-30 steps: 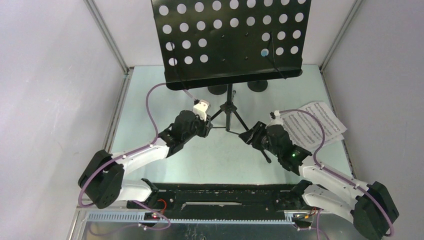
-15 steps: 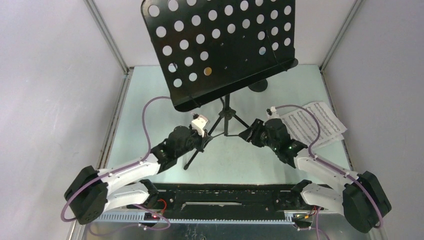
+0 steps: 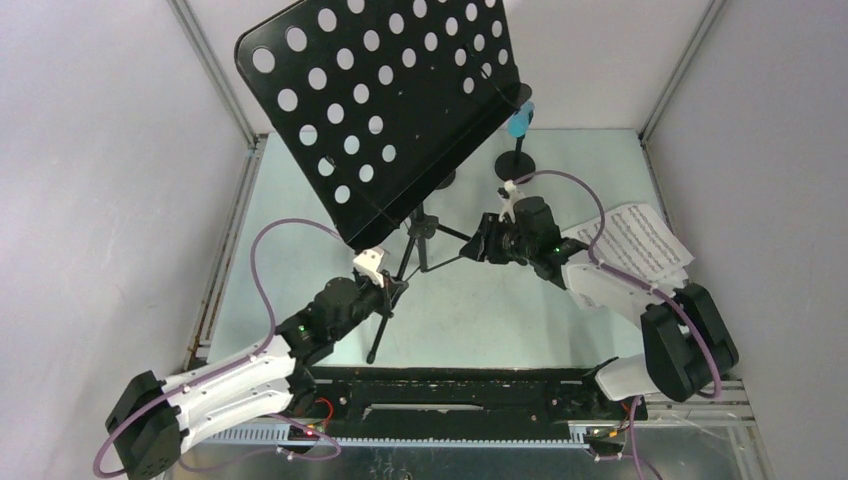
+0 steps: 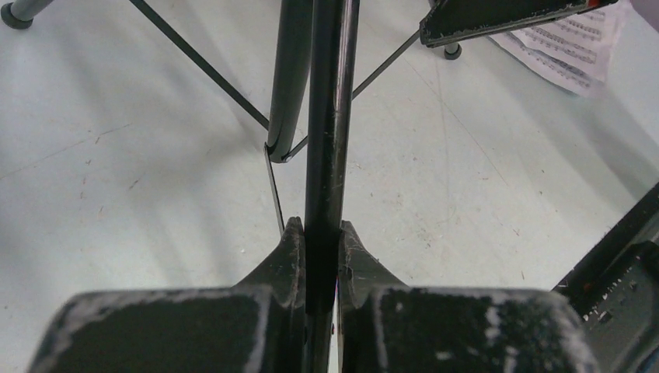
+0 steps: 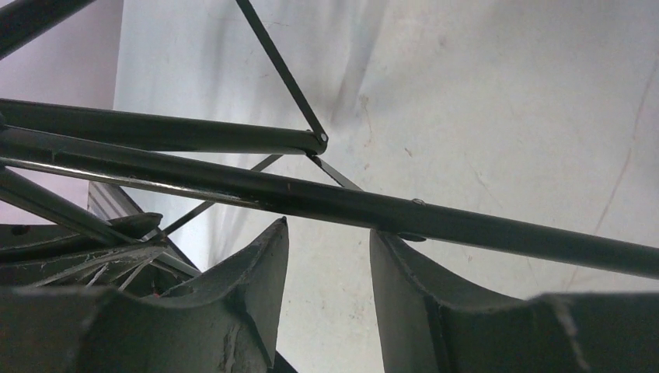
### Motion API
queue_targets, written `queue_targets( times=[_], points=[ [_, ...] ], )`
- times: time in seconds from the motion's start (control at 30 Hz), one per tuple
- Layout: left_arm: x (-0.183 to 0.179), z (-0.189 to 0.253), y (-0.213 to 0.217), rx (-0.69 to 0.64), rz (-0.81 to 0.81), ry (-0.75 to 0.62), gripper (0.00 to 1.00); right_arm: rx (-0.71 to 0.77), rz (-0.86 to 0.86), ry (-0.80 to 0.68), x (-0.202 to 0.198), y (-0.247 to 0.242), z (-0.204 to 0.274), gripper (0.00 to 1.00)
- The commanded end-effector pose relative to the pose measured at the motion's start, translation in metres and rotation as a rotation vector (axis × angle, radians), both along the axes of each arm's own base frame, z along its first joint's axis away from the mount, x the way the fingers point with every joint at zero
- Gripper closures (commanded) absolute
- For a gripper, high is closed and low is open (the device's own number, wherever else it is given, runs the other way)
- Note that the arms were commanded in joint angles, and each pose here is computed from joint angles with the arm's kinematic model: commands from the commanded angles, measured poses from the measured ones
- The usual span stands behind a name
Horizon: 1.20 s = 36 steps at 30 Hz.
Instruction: Pack up the instrument practice props
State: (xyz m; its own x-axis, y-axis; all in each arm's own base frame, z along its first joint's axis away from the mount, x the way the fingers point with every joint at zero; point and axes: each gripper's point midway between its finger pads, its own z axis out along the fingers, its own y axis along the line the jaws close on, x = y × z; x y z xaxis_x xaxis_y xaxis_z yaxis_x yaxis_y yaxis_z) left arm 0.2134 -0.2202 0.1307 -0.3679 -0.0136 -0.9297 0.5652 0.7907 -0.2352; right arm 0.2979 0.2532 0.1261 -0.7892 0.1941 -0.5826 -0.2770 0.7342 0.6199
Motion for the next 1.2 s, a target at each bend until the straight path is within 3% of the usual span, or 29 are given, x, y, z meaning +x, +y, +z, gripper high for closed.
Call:
queue_targets(
  times=[0.0, 0.17, 0.4, 0.57, 0.77, 1.0, 1.17],
  points=[
    [-0.014, -0.017, 0.0, -0.042, 0.019, 0.122, 0.89, -0.03, 0.044, -0.138, 0.031, 0.0, 0.018, 0.49],
    [-0.01, -0.005, 0.003, -0.052, 0.051, 0.106, 0.52, -0.045, 0.059, -0.149, 0.017, 0.003, 0.025, 0.48],
    [-0.009, 0.062, 0.014, -0.144, 0.079, 0.003, 0.27, -0.032, 0.043, -0.169, -0.021, -0.003, 0.039, 0.43],
    [0.001, 0.153, 0.028, -0.275, 0.126, -0.229, 0.25, 0.061, -0.014, -0.172, -0.053, -0.009, 0.053, 0.43],
    [0.021, 0.202, 0.004, -0.282, 0.013, -0.352, 0.29, 0.1, 0.028, -0.19, -0.079, 0.0, 0.064, 0.42],
    [0.047, 0.215, -0.02, -0.198, -0.115, -0.395, 0.28, 0.128, 0.037, -0.184, -0.094, 0.004, 0.065, 0.41],
    [0.069, 0.206, -0.026, -0.124, -0.111, -0.406, 0.31, 0.152, 0.038, -0.182, -0.099, 0.007, 0.068, 0.4]
  ],
)
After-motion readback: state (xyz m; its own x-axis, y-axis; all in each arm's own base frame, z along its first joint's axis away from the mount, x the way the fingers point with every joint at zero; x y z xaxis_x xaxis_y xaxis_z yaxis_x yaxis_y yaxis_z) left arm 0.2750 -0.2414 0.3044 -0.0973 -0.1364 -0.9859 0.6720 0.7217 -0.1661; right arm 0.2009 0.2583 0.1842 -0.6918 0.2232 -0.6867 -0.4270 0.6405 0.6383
